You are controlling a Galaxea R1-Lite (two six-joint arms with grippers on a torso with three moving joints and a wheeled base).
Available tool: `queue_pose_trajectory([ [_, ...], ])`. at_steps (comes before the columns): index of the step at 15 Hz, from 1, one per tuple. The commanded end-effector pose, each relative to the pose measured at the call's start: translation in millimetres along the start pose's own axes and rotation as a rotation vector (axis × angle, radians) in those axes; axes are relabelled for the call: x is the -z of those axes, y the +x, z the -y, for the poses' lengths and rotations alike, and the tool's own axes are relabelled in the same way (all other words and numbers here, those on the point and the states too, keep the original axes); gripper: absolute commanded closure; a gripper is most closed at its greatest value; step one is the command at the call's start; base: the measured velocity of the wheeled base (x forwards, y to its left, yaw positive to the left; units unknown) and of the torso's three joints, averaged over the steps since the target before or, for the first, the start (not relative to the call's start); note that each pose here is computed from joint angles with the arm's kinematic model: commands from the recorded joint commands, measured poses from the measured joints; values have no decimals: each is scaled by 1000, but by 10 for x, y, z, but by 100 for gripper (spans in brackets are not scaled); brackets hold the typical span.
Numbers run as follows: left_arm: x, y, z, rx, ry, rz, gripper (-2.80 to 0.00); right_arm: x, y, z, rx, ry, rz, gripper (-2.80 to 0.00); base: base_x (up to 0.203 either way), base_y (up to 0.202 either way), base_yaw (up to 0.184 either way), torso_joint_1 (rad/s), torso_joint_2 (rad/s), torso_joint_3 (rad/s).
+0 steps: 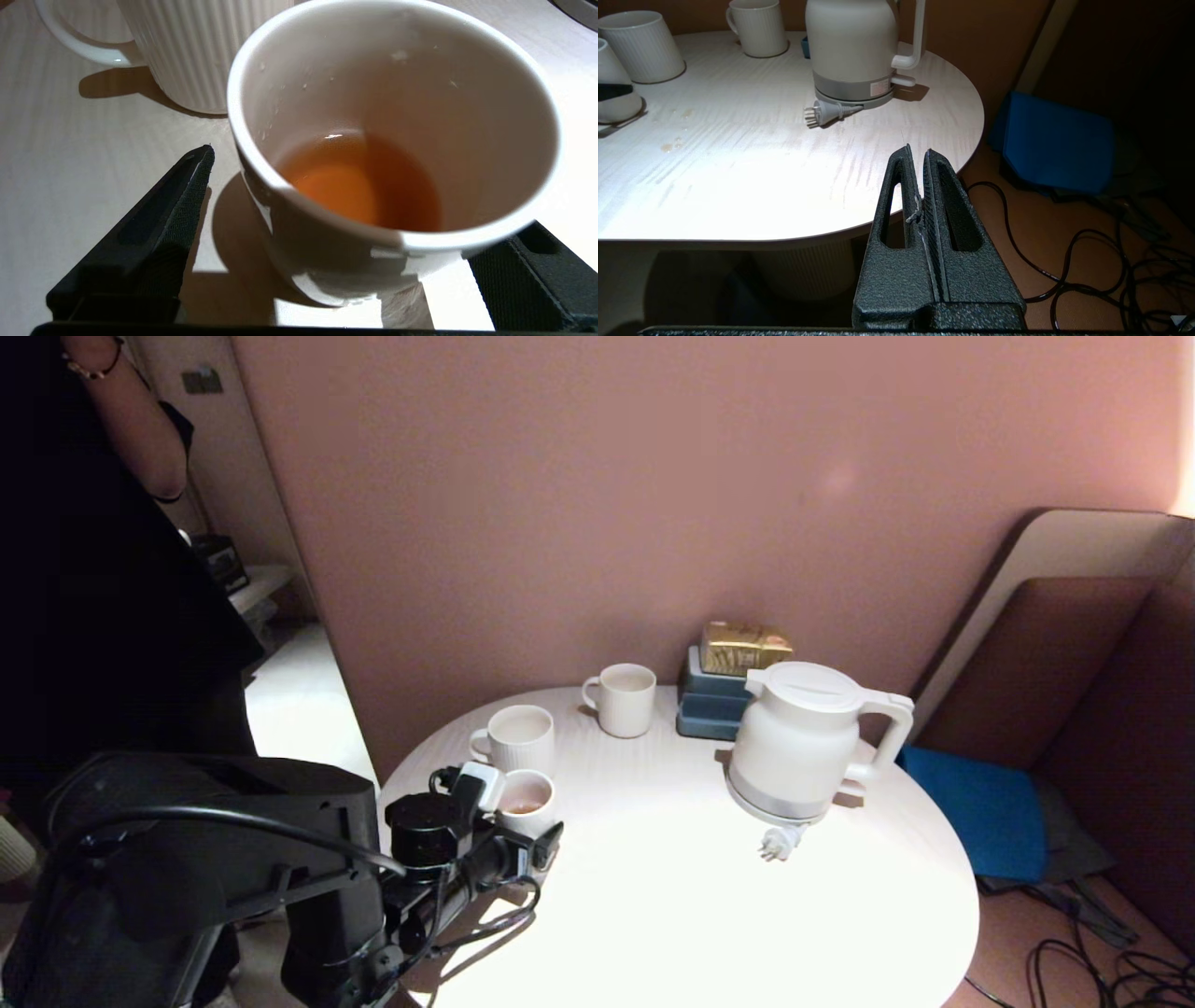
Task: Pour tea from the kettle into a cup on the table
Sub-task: Pick up the cup
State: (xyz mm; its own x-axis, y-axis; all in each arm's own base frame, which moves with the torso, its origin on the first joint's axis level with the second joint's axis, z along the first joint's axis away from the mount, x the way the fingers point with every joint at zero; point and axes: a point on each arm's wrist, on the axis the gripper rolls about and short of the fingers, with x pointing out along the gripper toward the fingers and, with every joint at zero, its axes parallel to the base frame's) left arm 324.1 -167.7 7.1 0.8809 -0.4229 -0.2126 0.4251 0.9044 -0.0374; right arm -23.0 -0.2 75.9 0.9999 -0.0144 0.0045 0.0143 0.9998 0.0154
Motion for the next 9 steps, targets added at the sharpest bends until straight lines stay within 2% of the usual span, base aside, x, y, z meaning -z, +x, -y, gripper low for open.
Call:
queue_pose_trajectory([
  [1, 5, 25, -4, -5, -1, 10, -280, -2, 1, 0, -1, 0, 0, 0, 0, 0, 0, 0, 0, 0],
  [9, 5, 53, -15, -9, -2, 17, -280, -1, 1, 0, -1, 0, 0, 0, 0, 0, 0, 0, 0, 0],
])
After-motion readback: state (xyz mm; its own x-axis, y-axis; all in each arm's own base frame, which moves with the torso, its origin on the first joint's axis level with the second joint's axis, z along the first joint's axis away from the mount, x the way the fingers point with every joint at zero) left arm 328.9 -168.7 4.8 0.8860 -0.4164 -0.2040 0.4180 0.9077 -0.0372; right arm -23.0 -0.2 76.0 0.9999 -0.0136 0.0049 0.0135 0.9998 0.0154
